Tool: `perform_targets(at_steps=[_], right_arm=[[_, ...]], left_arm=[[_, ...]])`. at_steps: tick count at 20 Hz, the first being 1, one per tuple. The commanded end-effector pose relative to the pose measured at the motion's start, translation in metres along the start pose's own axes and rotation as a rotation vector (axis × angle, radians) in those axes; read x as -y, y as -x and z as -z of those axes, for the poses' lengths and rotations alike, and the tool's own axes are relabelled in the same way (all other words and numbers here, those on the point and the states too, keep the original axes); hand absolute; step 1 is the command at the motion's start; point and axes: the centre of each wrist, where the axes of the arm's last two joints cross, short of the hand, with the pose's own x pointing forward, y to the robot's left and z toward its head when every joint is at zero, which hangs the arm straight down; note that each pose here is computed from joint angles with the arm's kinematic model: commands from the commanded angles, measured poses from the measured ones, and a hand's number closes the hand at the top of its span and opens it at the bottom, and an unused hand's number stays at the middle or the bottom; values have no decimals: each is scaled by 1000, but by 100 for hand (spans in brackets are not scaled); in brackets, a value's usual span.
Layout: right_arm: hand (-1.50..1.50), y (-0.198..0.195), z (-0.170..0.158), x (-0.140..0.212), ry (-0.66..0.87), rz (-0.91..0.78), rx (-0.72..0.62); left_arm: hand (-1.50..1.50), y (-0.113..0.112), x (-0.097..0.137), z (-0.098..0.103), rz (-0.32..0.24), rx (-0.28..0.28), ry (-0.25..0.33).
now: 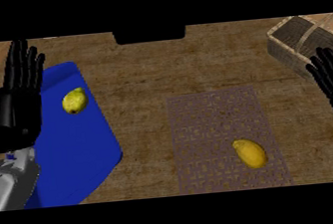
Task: Pick the lemon from the placemat and place it in the basket
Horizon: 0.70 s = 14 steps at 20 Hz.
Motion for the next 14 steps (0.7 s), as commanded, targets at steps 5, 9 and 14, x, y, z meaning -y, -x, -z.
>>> perform_targets(at_steps=[5,9,14], right_arm=[[150,16,31,33,-211,-115,45],[150,34,31,-34,-401,122,330],[-150,40,21,-61,-68,-239,241]], left_arm=[[0,47,-22,-21,126,-274,-27],[0,63,-22,-32,124,-414,-5],[0,65,-33,-30,141,-428,-25]])
